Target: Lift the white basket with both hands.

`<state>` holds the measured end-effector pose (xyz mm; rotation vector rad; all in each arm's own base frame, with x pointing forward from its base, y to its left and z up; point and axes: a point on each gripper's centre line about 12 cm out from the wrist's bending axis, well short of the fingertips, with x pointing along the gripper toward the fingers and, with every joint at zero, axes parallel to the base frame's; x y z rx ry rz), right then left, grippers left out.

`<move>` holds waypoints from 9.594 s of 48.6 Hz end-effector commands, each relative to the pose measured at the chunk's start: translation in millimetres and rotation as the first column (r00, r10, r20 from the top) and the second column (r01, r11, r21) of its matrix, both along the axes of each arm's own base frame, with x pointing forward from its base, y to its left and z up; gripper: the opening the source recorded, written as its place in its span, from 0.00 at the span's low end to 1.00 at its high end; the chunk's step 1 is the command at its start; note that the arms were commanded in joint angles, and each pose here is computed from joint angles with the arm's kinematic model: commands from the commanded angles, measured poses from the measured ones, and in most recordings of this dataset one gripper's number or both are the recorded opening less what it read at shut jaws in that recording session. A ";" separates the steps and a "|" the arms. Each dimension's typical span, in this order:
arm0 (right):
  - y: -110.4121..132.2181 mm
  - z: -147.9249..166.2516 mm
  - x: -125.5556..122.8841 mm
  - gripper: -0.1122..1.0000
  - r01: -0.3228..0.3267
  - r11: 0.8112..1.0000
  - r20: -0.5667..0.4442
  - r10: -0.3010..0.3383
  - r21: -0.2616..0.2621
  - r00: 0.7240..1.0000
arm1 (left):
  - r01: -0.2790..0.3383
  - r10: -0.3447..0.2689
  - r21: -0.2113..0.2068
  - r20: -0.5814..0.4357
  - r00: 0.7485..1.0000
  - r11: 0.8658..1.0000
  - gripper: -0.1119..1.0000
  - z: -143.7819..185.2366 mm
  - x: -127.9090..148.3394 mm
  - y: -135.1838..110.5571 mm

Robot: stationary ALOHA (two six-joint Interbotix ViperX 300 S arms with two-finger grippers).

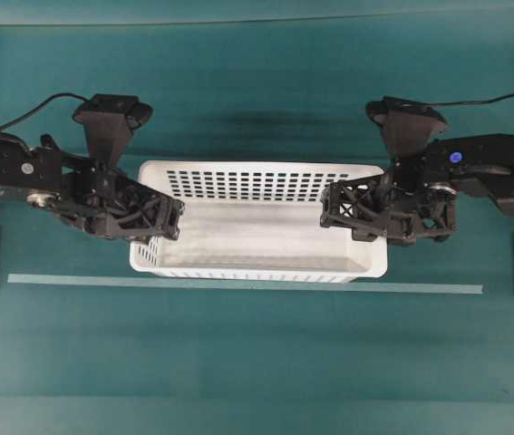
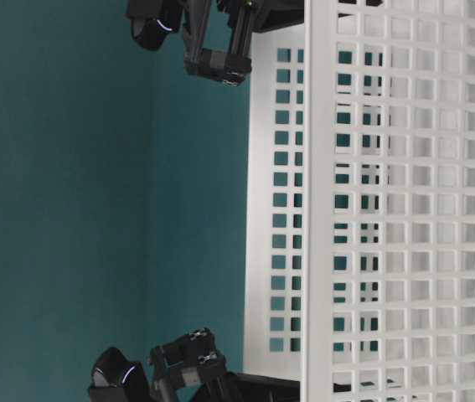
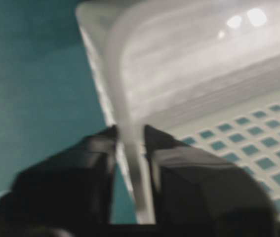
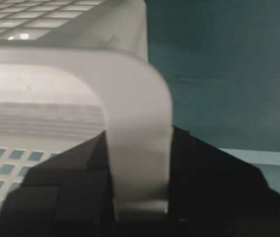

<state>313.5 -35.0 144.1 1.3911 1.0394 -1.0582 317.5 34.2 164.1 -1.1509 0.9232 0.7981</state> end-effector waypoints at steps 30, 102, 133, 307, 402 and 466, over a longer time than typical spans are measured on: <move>-0.9 2.3 4.9 0.25 -0.032 0.999 0.004 0.032 -0.010 0.999 | 0.017 -0.017 0.003 0.009 1.000 1.000 0.19 2.5 7.7 -5.0; 14.0 232.4 -5.7 0.25 -0.093 0.995 0.285 0.080 0.034 0.955 | 0.011 -0.021 0.038 0.258 0.966 0.999 0.17 245.7 6.1 -4.1; 14.1 307.1 -3.7 0.25 -0.126 0.990 0.389 0.141 -0.063 0.910 | 0.036 -0.055 0.068 0.286 0.957 0.997 0.17 304.3 1.3 -4.1; 16.8 7.2 17.8 0.25 -0.233 0.973 0.018 0.233 -0.001 0.972 | -0.029 0.028 -0.018 -0.059 0.998 0.999 0.13 11.9 17.5 -2.4; 2.4 2.9 -2.0 0.93 -0.183 0.982 0.121 0.187 -0.045 0.975 | 0.015 -0.015 -0.004 -0.009 1.000 1.000 0.88 3.8 14.6 -7.5; 5.7 161.8 -26.6 0.92 -0.206 0.774 0.549 0.584 -0.599 0.598 | 0.094 -0.203 0.217 0.563 0.801 0.972 0.88 161.4 -71.7 -13.8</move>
